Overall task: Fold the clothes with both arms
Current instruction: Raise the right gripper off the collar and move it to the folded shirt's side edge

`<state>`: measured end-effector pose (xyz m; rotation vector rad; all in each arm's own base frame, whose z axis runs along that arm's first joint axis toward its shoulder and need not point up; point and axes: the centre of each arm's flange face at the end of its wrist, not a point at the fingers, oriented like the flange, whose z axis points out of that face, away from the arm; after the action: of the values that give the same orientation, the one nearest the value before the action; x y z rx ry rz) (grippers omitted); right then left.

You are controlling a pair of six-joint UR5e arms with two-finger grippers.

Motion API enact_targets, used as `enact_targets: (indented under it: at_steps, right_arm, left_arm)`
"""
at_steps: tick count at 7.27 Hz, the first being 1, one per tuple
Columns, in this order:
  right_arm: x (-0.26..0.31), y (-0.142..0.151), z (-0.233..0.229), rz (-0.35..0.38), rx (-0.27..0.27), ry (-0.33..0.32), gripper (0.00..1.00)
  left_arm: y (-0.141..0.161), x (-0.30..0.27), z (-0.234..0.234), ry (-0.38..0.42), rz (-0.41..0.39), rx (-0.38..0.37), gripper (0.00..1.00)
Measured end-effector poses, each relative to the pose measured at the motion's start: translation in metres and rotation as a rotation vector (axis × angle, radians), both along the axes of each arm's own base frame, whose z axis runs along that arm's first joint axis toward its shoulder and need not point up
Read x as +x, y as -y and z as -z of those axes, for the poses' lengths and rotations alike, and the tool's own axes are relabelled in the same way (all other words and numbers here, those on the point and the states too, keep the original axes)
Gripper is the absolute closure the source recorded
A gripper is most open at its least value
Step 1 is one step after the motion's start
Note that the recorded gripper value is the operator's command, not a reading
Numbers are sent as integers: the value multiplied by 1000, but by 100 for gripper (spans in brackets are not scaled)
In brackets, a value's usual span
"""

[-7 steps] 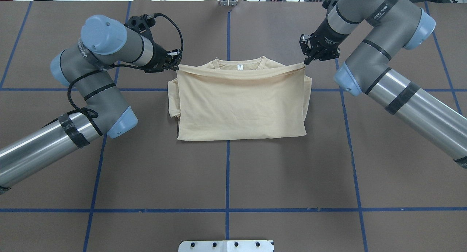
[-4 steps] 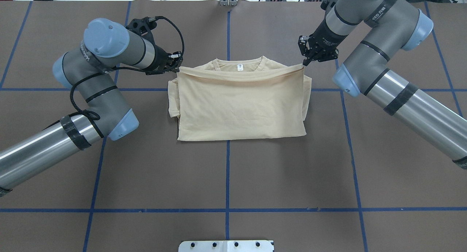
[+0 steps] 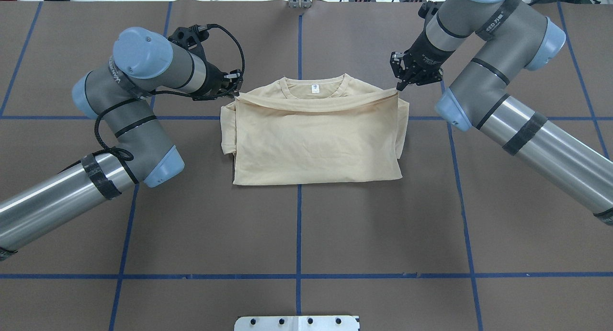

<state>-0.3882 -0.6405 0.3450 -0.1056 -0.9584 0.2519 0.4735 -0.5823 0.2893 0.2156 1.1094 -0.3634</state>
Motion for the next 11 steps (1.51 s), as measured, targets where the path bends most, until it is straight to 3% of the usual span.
enact_targets:
  at_steps: [3, 5, 8, 11]
  right_arm:
    - [0, 0, 0, 2, 24, -9, 0]
    - [10, -16, 14, -9, 40, 22, 0]
    - [0, -96, 18, -64, -24, 45, 0]
    - [-39, -154, 5, -89, -65, 2, 0]
  left_arm:
    - [-4, -11, 5, -2, 18, 24, 1]
    - [-16, -27, 21, -1, 21, 26, 1]
    - [-21, -33, 33, 0, 37, 33, 1]
    - [-21, -34, 35, 3, 59, 40, 1]
